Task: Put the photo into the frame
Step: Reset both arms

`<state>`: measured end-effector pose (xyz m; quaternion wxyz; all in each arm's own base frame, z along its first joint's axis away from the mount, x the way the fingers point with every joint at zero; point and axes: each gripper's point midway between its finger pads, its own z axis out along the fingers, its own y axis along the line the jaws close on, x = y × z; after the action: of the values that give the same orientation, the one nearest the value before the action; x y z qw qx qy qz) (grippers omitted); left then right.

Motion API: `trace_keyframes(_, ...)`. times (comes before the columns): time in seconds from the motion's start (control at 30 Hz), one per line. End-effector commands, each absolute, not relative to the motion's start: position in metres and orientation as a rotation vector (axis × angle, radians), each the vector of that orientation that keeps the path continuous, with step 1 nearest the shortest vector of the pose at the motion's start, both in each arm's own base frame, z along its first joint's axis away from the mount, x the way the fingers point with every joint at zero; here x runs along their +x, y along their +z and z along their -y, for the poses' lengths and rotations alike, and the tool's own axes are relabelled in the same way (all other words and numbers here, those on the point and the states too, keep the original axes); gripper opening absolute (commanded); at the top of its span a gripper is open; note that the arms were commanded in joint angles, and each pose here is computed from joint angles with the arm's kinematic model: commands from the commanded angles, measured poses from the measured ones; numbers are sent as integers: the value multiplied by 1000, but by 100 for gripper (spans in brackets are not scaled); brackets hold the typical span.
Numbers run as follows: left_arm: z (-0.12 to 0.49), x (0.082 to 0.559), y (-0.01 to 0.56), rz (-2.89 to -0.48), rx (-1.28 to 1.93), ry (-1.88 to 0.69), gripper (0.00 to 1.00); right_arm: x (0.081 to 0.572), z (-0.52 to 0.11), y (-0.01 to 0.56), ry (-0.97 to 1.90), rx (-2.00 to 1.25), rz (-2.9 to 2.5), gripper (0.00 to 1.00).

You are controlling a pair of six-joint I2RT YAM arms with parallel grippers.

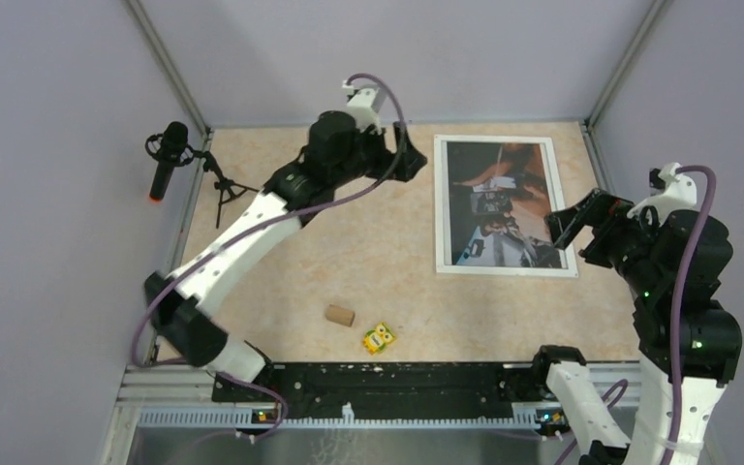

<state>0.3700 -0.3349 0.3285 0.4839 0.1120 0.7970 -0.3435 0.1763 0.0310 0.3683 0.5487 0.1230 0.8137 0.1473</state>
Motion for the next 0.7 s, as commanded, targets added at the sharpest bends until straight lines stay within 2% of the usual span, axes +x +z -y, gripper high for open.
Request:
trace_keyframes(0.0,295,295,394,-1724,443,-901,92,166,-38,407,361,194,-1802,99)
trace_keyframes(0.33,202,199,508,-1388,371,-896,98,154,-45,426,409,179,-1719,99)
trace_keyframes(0.67,172,158,543,-1280,378,-907,99,139,-45,441,410,167,-1621,99)
